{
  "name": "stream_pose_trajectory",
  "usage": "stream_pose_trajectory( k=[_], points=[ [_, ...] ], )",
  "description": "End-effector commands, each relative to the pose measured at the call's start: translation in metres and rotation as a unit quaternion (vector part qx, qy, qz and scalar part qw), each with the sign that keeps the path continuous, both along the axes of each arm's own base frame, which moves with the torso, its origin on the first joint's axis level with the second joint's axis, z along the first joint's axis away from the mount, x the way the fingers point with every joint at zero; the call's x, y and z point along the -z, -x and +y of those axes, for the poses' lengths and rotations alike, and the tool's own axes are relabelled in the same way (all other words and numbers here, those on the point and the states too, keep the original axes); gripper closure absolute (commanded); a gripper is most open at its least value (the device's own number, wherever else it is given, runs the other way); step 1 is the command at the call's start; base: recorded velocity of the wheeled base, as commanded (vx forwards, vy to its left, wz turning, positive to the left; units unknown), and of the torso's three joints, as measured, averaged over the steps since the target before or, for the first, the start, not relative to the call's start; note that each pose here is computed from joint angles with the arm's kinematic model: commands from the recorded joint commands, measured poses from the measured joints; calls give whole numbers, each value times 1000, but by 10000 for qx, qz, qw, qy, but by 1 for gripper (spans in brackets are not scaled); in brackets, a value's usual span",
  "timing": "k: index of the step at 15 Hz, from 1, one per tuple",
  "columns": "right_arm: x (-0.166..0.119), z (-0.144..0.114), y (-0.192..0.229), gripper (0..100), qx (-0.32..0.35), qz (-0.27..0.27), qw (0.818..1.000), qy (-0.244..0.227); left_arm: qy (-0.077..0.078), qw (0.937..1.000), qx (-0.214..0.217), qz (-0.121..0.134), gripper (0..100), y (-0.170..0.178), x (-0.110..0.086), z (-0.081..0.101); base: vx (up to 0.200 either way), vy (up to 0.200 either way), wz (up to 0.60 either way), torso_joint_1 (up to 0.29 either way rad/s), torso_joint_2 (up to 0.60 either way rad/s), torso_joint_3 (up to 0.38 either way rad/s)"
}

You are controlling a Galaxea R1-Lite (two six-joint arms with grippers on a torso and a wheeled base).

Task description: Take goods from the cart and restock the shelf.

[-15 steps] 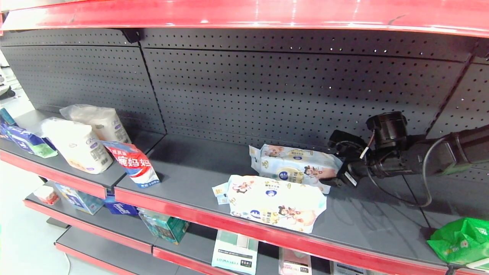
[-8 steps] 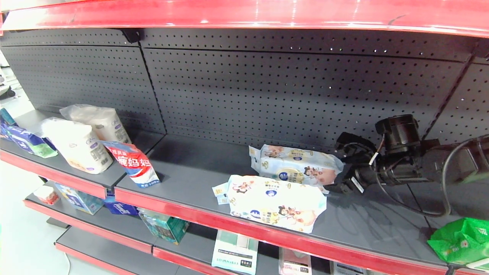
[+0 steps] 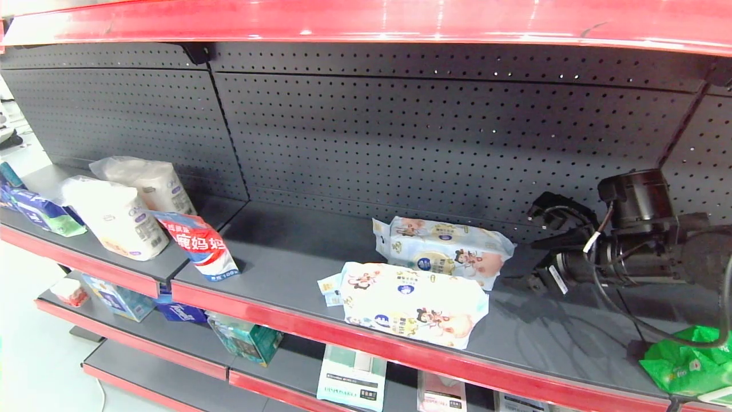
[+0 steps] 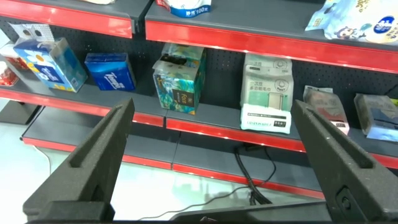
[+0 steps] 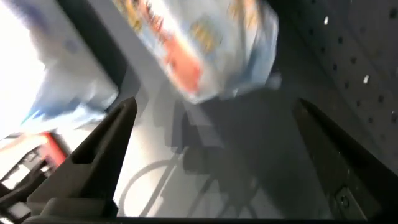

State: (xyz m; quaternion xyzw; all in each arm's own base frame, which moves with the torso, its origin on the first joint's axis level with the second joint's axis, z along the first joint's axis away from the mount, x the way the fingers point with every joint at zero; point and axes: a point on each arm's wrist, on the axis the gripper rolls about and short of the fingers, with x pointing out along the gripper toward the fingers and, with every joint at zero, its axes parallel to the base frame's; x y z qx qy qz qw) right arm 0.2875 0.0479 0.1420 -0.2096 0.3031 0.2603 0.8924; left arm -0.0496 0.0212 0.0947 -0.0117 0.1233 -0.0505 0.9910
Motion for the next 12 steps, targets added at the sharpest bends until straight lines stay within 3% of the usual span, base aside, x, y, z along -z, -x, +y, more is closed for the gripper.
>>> stream_pose_trajectory(
  k=[1, 3, 5, 7, 9, 12],
  points=[
    [-9, -4, 24, 0, 35, -115, 9999, -37, 129, 9999, 2, 26, 0, 0, 0, 0, 0, 0, 0, 0, 0, 0],
    [-5, -6, 36, 0, 44, -15, 10000, -44, 426, 9990, -90, 65, 0, 0, 0, 0, 0, 0, 0, 0, 0, 0],
    [-3, -6, 43, 0, 122, 71, 9998, -159, 430, 9990, -59, 61, 0, 0, 0, 0, 0, 0, 0, 0, 0, 0],
    [-4, -3, 47, 0, 353, 198, 9981, -471, 323, 9995, -16, 50, 0, 0, 0, 0, 0, 0, 0, 0, 0, 0],
    [-8, -4, 49, 0, 430, 179, 9971, -605, 79, 10000, 54, 23, 0, 0, 0, 0, 0, 0, 0, 0, 0, 0],
    [-7, -7, 83, 0, 83, 202, 9964, -817, -59, 9999, 82, -1, 0, 0, 0, 0, 0, 0, 0, 0, 0, 0]
  ],
)
